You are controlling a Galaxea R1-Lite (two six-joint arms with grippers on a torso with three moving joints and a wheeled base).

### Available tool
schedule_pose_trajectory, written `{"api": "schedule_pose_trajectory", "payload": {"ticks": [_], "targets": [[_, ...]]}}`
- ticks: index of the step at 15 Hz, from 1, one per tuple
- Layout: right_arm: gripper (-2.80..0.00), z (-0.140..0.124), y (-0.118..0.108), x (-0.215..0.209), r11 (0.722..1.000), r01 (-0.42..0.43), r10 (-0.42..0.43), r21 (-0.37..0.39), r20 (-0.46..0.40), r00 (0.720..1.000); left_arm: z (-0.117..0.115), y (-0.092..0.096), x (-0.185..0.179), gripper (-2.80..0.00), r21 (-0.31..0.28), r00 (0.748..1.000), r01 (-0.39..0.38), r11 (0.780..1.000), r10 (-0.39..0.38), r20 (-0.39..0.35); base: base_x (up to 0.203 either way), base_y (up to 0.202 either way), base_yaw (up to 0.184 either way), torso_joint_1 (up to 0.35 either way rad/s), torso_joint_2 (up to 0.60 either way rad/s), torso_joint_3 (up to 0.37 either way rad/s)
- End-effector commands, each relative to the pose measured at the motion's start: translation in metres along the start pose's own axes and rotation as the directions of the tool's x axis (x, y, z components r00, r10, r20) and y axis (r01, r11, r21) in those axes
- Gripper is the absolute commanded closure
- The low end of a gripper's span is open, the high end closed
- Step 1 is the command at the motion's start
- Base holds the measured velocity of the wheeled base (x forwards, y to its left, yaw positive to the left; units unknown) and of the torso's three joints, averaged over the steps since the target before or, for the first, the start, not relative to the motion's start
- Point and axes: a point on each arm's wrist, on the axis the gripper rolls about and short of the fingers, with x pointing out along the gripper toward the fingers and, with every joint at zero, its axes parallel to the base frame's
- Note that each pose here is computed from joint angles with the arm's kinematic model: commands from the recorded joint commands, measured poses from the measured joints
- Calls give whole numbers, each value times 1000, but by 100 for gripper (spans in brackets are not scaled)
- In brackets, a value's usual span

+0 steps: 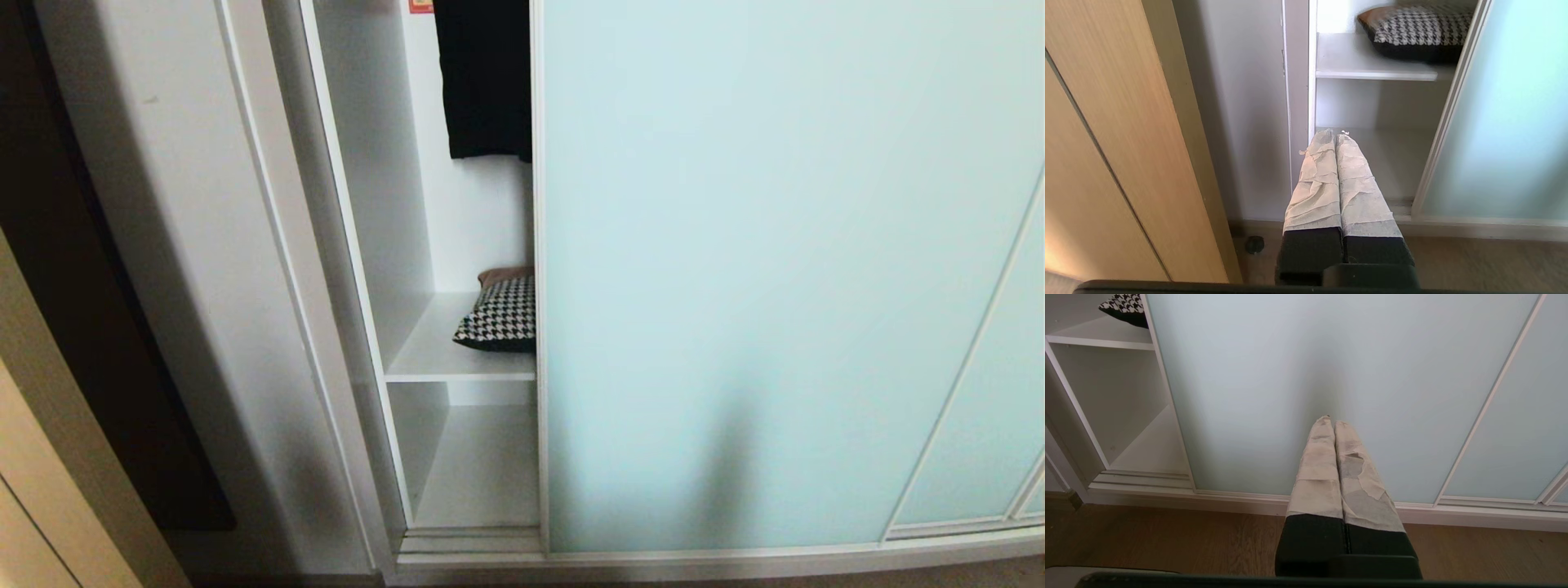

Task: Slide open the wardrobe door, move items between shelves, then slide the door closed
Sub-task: Close the door

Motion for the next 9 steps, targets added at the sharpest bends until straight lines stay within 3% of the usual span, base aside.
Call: {"api": "schedule_pose_trajectory", "payload": {"ticks": [1,3,7,9], "targets": [[0,0,0,0,1000,-1,1,-1,-2,1000,47,0,-11,0,-4,993,3,1000,-3,120,0,0,0,0,0,0],[0,0,0,0,1000,-1,1,-1,-2,1000,110,-1,-16,0,-12,983,24,1000,-22,184,0,0,0,0,0,0],[0,0,0,0,1000,-1,1,-1,-2,1000,209,-6,48,0,-36,982,168,985,-164,94,0,0,0,0,0,0],[0,0,0,0,1000,-1,1,-1,-3,1000,248,-11,99,0,-66,959,283,957,-280,50,0,0,0,0,0,0]]}}
